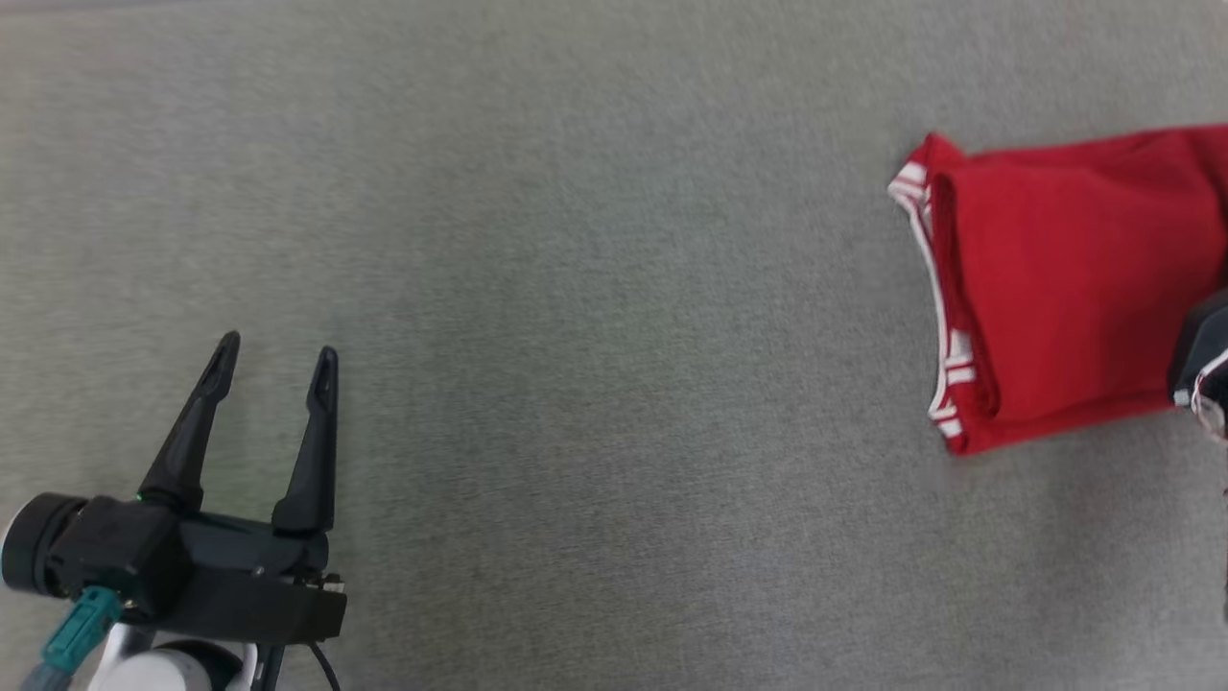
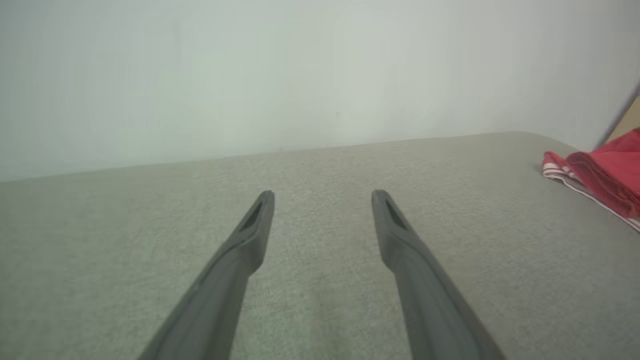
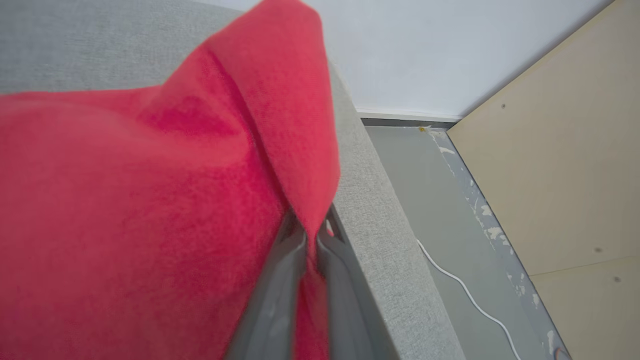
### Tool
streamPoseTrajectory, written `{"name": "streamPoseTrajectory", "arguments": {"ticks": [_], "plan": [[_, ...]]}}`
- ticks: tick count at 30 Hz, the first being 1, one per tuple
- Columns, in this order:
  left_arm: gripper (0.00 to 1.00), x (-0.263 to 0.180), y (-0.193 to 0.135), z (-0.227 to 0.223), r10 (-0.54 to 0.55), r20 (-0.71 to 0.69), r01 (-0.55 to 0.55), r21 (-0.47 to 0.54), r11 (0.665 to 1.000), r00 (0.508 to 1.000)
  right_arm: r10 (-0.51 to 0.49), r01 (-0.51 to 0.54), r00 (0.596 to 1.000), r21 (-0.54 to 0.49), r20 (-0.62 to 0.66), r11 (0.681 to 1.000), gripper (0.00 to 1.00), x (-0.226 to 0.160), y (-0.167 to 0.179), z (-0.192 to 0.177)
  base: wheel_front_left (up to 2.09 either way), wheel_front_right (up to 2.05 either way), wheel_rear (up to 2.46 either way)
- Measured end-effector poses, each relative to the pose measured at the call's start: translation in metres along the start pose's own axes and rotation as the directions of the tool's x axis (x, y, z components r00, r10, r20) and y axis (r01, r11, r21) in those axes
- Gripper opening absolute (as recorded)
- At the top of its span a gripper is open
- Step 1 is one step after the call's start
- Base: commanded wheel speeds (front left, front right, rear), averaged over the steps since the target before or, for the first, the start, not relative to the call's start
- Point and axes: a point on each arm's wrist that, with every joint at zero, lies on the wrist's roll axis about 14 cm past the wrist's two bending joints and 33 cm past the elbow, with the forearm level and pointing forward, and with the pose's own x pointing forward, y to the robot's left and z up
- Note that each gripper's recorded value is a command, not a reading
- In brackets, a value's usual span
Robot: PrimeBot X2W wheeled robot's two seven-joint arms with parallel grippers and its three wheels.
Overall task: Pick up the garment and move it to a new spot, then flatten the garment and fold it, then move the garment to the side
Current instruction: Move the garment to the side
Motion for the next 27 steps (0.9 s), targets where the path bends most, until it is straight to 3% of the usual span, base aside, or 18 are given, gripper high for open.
{"name": "streamPoseTrajectory", "arguments": {"ticks": [10,14,15,16,17,18,27], "plan": [[1.0,0.036,-0.029,-0.037,-0.118,-0.05,0.115,-0.053,0.992,0.992,-0.138,0.147,0.988,-0.142,0.074,0.979,0.0,0.023,-0.043,0.021,0.0,0.0,0.0],[1.0,0.042,-0.035,-0.051,-0.141,-0.068,0.136,-0.076,0.988,0.988,-0.145,0.156,0.987,-0.181,0.073,0.971,0.0,0.028,-0.045,0.017,0.0,0.0,0.0],[1.0,0.043,-0.037,-0.053,-0.145,-0.07,0.139,-0.081,0.987,0.987,-0.148,0.162,0.985,-0.192,0.084,0.968,0.05,0.03,-0.046,0.02,0.0,0.0,0.0],[1.0,0.044,-0.037,-0.055,-0.148,-0.071,0.142,-0.085,0.986,0.987,-0.151,0.166,0.985,-0.192,0.088,0.967,0.22,0.031,-0.047,0.021,0.0,0.0,0.0],[1.0,0.045,-0.037,-0.056,-0.149,-0.071,0.142,-0.086,0.986,0.986,-0.153,0.168,0.984,-0.198,0.091,0.966,0.71,0.033,-0.048,0.022,0.0,0.0,0.0],[1.0,0.045,-0.037,-0.057,-0.149,-0.069,0.143,-0.087,0.986,0.986,-0.152,0.168,0.984,-0.199,0.095,0.965,1.0,0.034,-0.048,0.022,0.0,0.0,0.0],[1.0,0.035,-0.029,-0.044,-0.096,-0.025,0.094,-0.084,0.992,0.995,-0.11,0.14,0.966,-0.116,0.235,0.983,1.0,0.031,-0.041,0.031,0.0,0.0,0.0]]}}
